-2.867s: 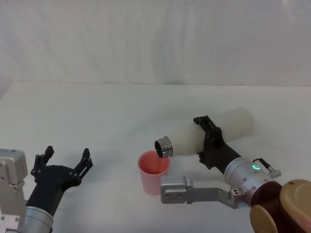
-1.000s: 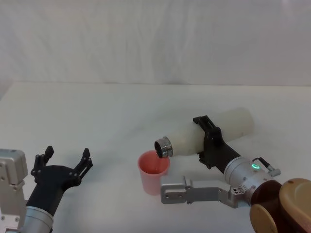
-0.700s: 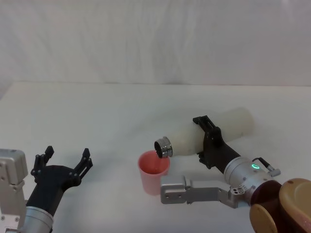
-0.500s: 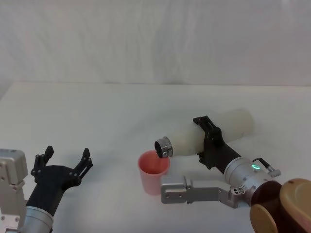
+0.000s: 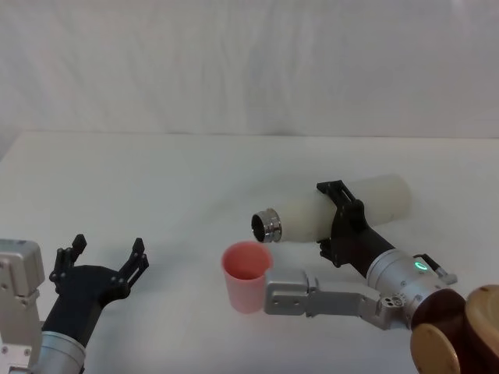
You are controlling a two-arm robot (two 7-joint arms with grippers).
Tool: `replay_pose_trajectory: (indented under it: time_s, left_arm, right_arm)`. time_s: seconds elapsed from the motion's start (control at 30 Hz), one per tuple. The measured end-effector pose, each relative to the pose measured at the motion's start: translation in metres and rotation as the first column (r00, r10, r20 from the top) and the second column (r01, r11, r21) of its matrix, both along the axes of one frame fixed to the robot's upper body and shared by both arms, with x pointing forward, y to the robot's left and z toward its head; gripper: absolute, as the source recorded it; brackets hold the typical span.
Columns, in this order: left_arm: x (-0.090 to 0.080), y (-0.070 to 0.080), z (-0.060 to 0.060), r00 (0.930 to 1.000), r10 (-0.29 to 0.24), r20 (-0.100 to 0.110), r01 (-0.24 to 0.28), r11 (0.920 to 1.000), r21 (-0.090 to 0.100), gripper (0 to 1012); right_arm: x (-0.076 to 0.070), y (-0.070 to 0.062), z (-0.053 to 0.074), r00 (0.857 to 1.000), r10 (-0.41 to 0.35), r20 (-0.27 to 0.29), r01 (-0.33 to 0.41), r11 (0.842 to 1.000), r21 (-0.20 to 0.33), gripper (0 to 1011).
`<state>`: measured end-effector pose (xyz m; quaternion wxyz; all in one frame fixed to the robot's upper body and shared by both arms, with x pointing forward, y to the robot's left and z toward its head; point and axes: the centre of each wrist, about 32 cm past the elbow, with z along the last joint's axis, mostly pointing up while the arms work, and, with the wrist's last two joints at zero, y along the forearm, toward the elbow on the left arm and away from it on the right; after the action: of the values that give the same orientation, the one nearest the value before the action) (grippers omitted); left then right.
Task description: Grasp the thermos with one hand and pour water into the cup lid.
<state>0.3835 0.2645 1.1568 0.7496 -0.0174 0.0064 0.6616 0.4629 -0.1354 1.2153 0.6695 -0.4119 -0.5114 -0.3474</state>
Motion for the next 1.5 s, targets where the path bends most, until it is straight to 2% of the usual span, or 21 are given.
replay_pose_trajectory:
  time_s: [0.1, 0.2, 0.23, 0.4, 0.67, 0.8, 0.83, 0.87, 0.9, 0.93, 0.97, 1.03, 1.07, 1.17, 1.2, 1.27, 1.3, 1.33, 1.37, 1.47, 1.5]
  left_arm:
    - [0.000, 0.000, 0.000, 1.0000, 0.000, 0.000, 0.000, 1.0000, 0.000, 1001]
    - [0.000, 0.000, 0.000, 1.0000, 0.000, 0.000, 0.000, 1.0000, 0.000, 1001]
    - [0.000, 0.000, 0.000, 1.0000, 0.000, 0.000, 0.000, 1.0000, 0.000, 1001]
    - [0.000, 0.000, 0.000, 1.0000, 0.000, 0.000, 0.000, 1.0000, 0.000, 1001]
    - [0.000, 0.000, 0.000, 1.0000, 0.000, 0.000, 0.000, 1.0000, 0.000, 1001]
    - [0.000, 0.000, 0.000, 1.0000, 0.000, 0.000, 0.000, 1.0000, 0.000, 1001]
    - [0.000, 0.000, 0.000, 1.0000, 0.000, 0.000, 0.000, 1.0000, 0.000, 1001]
    - [0.000, 0.000, 0.000, 1.0000, 0.000, 0.000, 0.000, 1.0000, 0.000, 1001]
    - [0.000, 0.000, 0.000, 1.0000, 0.000, 0.000, 0.000, 1.0000, 0.000, 1001]
    - [0.000, 0.000, 0.000, 1.0000, 0.000, 0.000, 0.000, 1.0000, 0.000, 1001]
    - [0.000, 0.000, 0.000, 1.0000, 0.000, 0.000, 0.000, 1.0000, 0.000, 1001]
    - [0.000, 0.000, 0.000, 1.0000, 0.000, 0.000, 0.000, 1.0000, 0.000, 1001]
    - [0.000, 0.000, 0.000, 1.0000, 0.000, 0.000, 0.000, 1.0000, 0.000, 1001]
    - [0.000, 0.000, 0.000, 1.0000, 0.000, 0.000, 0.000, 1.0000, 0.000, 1001]
    - [0.000, 0.000, 0.000, 1.0000, 0.000, 0.000, 0.000, 1.0000, 0.000, 1001]
    - [0.000, 0.000, 0.000, 1.0000, 0.000, 0.000, 0.000, 1.0000, 0.000, 1001]
    - [0.000, 0.000, 0.000, 1.0000, 0.000, 0.000, 0.000, 1.0000, 0.000, 1001]
    - [0.000, 0.000, 0.000, 1.0000, 0.000, 0.000, 0.000, 1.0000, 0.000, 1001]
    - [0.000, 0.000, 0.000, 1.0000, 0.000, 0.000, 0.000, 1.0000, 0.000, 1001]
    - [0.000, 0.000, 0.000, 1.0000, 0.000, 0.000, 0.000, 1.0000, 0.000, 1001]
    - [0.000, 0.000, 0.000, 1.0000, 0.000, 0.000, 0.000, 1.0000, 0.000, 1001]
  right_arm:
    - [-0.002, -0.002, 0.001, 1.000, -0.002, -0.004, 0.002, 1.000, 0.031, 956]
    - [-0.004, -0.005, 0.002, 1.000, -0.007, -0.014, 0.008, 0.996, 0.087, 956]
    - [-0.004, -0.005, 0.002, 1.000, -0.007, -0.014, 0.008, 0.996, 0.087, 956]
    - [-0.006, -0.010, 0.004, 1.000, -0.012, -0.025, 0.016, 0.985, 0.172, 956]
    - [-0.007, -0.018, 0.004, 0.998, -0.027, -0.053, 0.042, 0.950, 0.310, 956]
    - [-0.007, -0.025, 0.004, 0.996, -0.044, -0.080, 0.073, 0.907, 0.415, 956]
    - [-0.007, -0.027, 0.004, 0.995, -0.047, -0.090, 0.083, 0.889, 0.450, 956]
    - [-0.007, -0.027, 0.004, 0.995, -0.047, -0.090, 0.083, 0.889, 0.450, 956]
    - [-0.006, -0.029, 0.004, 0.994, -0.050, -0.099, 0.092, 0.872, 0.481, 956]
    - [-0.006, -0.030, 0.004, 0.993, -0.051, -0.103, 0.096, 0.862, 0.498, 956]
    - [-0.005, -0.032, 0.004, 0.992, -0.054, -0.113, 0.106, 0.841, 0.531, 956]
    - [-0.004, -0.033, 0.004, 0.991, -0.056, -0.124, 0.116, 0.819, 0.562, 956]
    - [-0.003, -0.034, 0.004, 0.989, -0.056, -0.135, 0.125, 0.795, 0.593, 956]
    - [-0.001, -0.036, 0.004, 0.987, -0.050, -0.154, 0.138, 0.754, 0.642, 956]
    - [0.000, -0.037, 0.005, 0.985, -0.044, -0.165, 0.145, 0.730, 0.668, 956]
    - [0.001, -0.038, 0.005, 0.983, -0.030, -0.181, 0.150, 0.702, 0.696, 956]
    - [0.002, -0.038, 0.006, 0.980, -0.017, -0.197, 0.156, 0.677, 0.719, 956]
    - [0.002, -0.039, 0.006, 0.979, -0.011, -0.204, 0.159, 0.665, 0.730, 956]
    - [0.003, -0.039, 0.006, 0.976, 0.001, -0.216, 0.165, 0.643, 0.748, 956]
    - [0.005, -0.040, 0.007, 0.972, 0.020, -0.233, 0.172, 0.612, 0.772, 956]
    - [0.006, -0.040, 0.007, 0.969, 0.032, -0.243, 0.177, 0.594, 0.785, 956]
